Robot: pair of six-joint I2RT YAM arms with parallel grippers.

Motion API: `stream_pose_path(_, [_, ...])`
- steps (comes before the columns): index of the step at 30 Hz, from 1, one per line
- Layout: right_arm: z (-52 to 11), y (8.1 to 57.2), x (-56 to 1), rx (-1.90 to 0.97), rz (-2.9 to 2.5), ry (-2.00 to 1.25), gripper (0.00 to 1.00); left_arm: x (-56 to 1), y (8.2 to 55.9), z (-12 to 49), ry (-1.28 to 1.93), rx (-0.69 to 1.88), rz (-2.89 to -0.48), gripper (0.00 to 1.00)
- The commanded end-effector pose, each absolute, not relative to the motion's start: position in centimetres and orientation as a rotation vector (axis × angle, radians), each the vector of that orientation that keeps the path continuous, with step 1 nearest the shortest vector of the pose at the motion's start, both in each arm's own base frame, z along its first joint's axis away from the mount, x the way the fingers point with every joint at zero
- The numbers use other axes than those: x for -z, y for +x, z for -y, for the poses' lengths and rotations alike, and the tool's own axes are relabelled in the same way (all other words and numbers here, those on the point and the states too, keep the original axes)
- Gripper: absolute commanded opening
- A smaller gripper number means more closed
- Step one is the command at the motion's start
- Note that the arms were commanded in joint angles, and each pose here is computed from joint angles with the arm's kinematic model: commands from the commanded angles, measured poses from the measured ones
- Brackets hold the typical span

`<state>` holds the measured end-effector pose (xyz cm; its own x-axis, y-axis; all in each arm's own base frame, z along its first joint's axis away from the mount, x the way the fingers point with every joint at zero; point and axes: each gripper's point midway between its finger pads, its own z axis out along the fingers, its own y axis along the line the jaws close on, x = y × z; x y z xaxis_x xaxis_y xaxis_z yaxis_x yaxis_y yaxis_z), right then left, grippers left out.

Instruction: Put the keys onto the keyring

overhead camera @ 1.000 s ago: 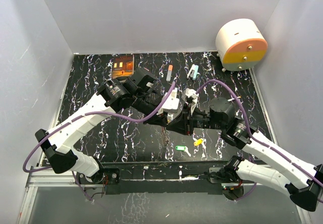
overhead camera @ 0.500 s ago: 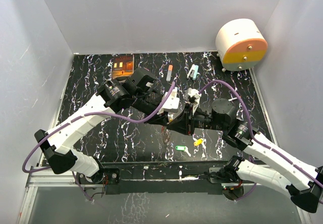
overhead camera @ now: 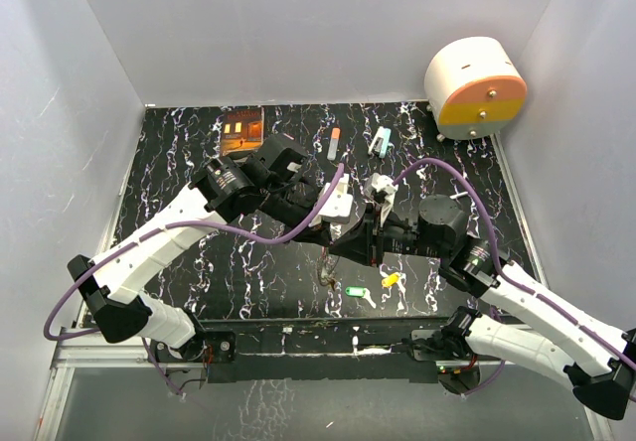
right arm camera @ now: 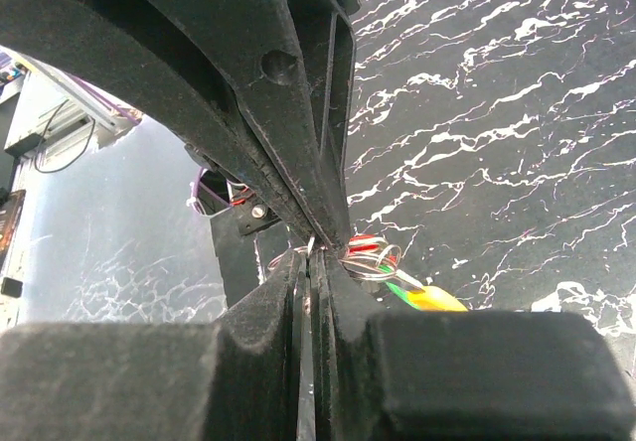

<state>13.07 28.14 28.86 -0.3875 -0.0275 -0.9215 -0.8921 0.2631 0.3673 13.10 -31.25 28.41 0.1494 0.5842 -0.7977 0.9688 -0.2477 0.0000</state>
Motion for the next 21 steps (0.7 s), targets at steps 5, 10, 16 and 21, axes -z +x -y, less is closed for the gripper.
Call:
stream_pose_path(5, [-28.1, 13.3, -32.9, -1.245, -1.485, -0.827, 0.08, -29.3, 11.0, 30.5, 1.950, 1.026, -1.397, 0.00])
stream_pose_path(10, [-27.9, 13.5, -32.9, -1.236, -1.489, -0.812, 0.08, -29.9, 10.4, 30.5, 1.957, 1.062, -1.376, 0.00])
stream_pose_path(16, [-28.0, 13.5, -32.7, -1.237, -1.497, -0.818, 0.23, -30.0, 10.4, 30.6, 1.953, 1.071, -1.386, 0.00])
stream_pose_path(21, [-28.2, 13.7, -32.4, -1.232, -1.509, -0.820, 0.25, -30.2, 10.5, 30.8, 1.943, 1.082, -1.395, 0.00])
